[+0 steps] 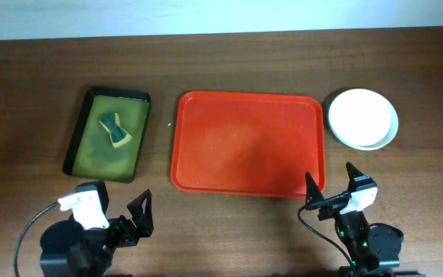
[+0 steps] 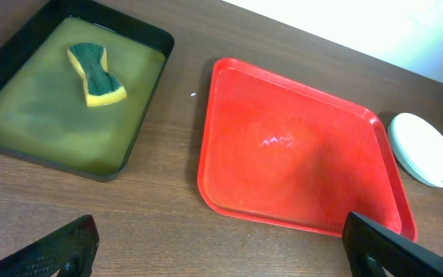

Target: Clean dirty plates on tray and stack at the side

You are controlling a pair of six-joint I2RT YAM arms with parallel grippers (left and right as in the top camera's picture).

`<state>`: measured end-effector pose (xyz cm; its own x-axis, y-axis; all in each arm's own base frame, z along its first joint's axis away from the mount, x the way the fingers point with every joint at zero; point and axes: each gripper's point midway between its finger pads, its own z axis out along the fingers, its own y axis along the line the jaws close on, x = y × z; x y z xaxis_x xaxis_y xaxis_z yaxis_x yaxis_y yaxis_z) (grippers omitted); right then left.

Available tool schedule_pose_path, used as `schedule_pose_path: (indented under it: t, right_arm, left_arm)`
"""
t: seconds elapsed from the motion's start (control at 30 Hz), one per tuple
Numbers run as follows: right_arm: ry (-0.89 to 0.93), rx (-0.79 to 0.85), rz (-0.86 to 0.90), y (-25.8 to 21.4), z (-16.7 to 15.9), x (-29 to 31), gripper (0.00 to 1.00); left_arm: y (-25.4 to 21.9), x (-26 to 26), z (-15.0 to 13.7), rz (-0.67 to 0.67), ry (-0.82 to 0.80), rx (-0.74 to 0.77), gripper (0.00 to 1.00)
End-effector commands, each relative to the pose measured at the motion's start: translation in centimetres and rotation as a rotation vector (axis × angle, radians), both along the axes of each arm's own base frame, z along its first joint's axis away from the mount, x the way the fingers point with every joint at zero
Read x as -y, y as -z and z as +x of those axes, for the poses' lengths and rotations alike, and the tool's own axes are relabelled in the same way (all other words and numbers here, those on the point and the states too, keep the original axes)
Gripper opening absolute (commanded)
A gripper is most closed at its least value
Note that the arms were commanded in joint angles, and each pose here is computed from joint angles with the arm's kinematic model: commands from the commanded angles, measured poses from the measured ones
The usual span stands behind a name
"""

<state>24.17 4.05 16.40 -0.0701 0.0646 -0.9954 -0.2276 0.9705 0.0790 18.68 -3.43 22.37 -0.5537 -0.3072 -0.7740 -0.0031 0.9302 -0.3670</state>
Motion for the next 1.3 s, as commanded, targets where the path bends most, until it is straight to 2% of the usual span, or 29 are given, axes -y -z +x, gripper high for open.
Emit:
schedule_pose_path:
  t: [0.0,0.3,0.4,0.47,0.5,0.53,0.6,0.67,0.83,0.93,0.97,1.0,1.13,1.27]
  right_arm:
    - [0.005,-0.003,-0.007,0.3,0.0,0.0,0.98]
    - [0.005,-0.003,-0.007,0.3,0.0,0.0,0.98]
    - [0.005,-0.003,-0.007,0.3,0.0,0.0,0.98]
    - [0.005,-0.003,-0.007,0.3,0.0,0.0,0.98]
    - [0.005,-0.003,-0.007,0.3,0.0,0.0,0.98]
    - [0.005,-0.003,-0.007,0.3,0.0,0.0,0.99]
    - [0.005,-0.003,-0.007,0.3,0.0,0.0,0.98]
    - [0.005,-0.003,-0.007,0.3,0.0,0.0,0.98]
    - [0.006,-0.003,-0.007,0.3,0.0,0.1,0.98]
    - [0.005,-0.003,-0.007,0.3,0.0,0.0,0.98]
    - [0.005,-0.003,-0.007,0.3,0.0,0.0,0.98]
    - [0.005,-0.003,-0.007,0.3,0.0,0.0,0.98]
    - [0.005,-0.003,-0.007,0.3,0.0,0.0,0.98]
    - [0.006,-0.003,-0.007,0.3,0.0,0.1,0.98]
  left_arm:
    - [0.0,0.2,-0.1,0.009,0.018,0.008,1.0]
    - [0.2,0.3,-0.3,0.012,0.025,-0.003,0.99]
    - [1.3,-0.8,-0.6,0.057,-0.028,-0.017,0.99]
    - [2.6,-1.0,-1.1,0.108,-0.007,0.028,0.99]
    - [2.9,-1.0,-1.2,0.116,-0.005,0.084,0.99]
    - [1.9,-1.0,-0.3,0.113,-0.013,0.23,0.99]
    - [0.9,-0.8,1.1,0.105,-0.013,0.365,0.99]
    - [0.6,-0.7,3.2,0.102,-0.018,0.482,0.99]
    - [1.0,-0.8,5.5,0.097,-0.036,0.712,0.99]
    - [3.1,-3.4,5.9,0.137,-0.183,0.632,0.99]
    - [5.2,-4.4,5.9,0.162,-0.231,0.542,0.99]
    - [6.6,-4.5,5.9,0.206,-0.22,0.486,0.99]
    - [6.8,-3.7,5.9,0.374,-0.113,0.496,0.99]
    - [6.8,-4.2,5.9,0.403,-0.128,0.493,0.99]
